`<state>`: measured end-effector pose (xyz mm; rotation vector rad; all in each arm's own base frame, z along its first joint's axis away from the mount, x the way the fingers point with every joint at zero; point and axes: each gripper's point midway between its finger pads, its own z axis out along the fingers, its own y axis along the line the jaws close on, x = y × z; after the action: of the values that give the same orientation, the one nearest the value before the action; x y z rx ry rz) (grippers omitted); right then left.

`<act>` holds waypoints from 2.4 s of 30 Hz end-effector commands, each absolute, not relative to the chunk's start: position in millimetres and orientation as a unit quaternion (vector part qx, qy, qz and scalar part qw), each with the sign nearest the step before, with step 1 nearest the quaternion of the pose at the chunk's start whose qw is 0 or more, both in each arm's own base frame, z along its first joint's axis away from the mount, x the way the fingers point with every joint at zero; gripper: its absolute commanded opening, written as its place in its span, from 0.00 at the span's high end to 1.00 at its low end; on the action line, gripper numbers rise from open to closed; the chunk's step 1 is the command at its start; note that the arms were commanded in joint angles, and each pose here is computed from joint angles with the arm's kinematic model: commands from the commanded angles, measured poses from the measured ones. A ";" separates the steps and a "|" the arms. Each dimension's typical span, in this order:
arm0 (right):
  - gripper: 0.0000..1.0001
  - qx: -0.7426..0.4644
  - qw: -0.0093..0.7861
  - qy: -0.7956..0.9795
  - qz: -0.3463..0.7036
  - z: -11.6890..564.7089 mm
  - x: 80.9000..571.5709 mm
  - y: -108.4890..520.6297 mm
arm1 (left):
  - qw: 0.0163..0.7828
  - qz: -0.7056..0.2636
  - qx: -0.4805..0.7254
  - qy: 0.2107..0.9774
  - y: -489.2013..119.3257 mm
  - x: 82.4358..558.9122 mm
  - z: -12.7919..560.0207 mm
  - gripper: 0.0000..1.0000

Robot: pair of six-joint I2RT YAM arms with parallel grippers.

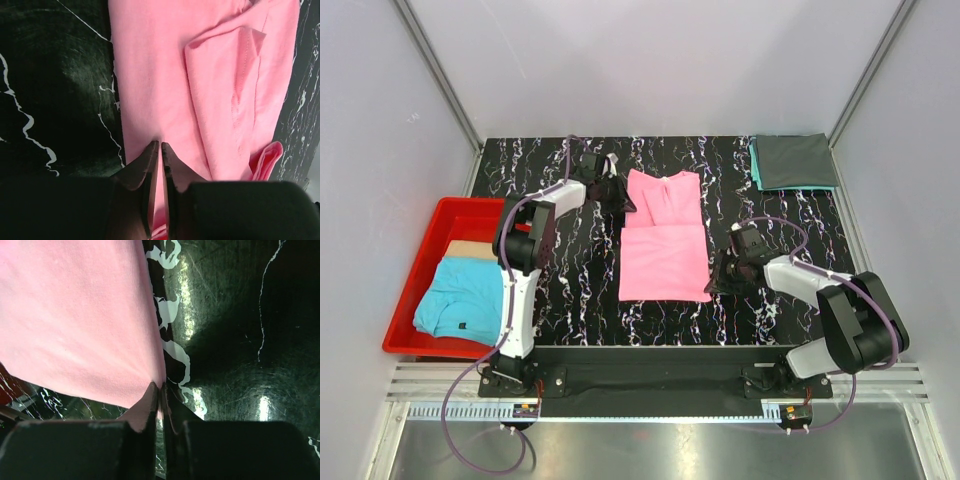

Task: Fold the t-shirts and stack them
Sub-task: Fold the tshirt

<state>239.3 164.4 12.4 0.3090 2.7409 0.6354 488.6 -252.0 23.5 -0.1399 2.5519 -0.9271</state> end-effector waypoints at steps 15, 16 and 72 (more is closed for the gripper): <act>1.00 0.139 0.167 0.958 0.188 6.5 231.8 147.6 | 0.204 -0.266 -0.084 0.938 -221.2 485.3 -0.1 0.85; 1.00 0.140 0.172 0.956 0.190 8.4 232.4 147.4 | 0.203 -0.260 -0.083 0.940 -219.3 484.8 -0.8 0.85; 0.66 0.208 0.124 0.953 0.181 -8.6 202.0 141.0 | 0.132 -0.338 -0.058 0.930 -216.6 197.6 33.9 0.41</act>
<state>210.5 165.2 15.0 0.5503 2.7553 0.7183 186.6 -201.4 27.8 -0.1764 2.7668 -0.8915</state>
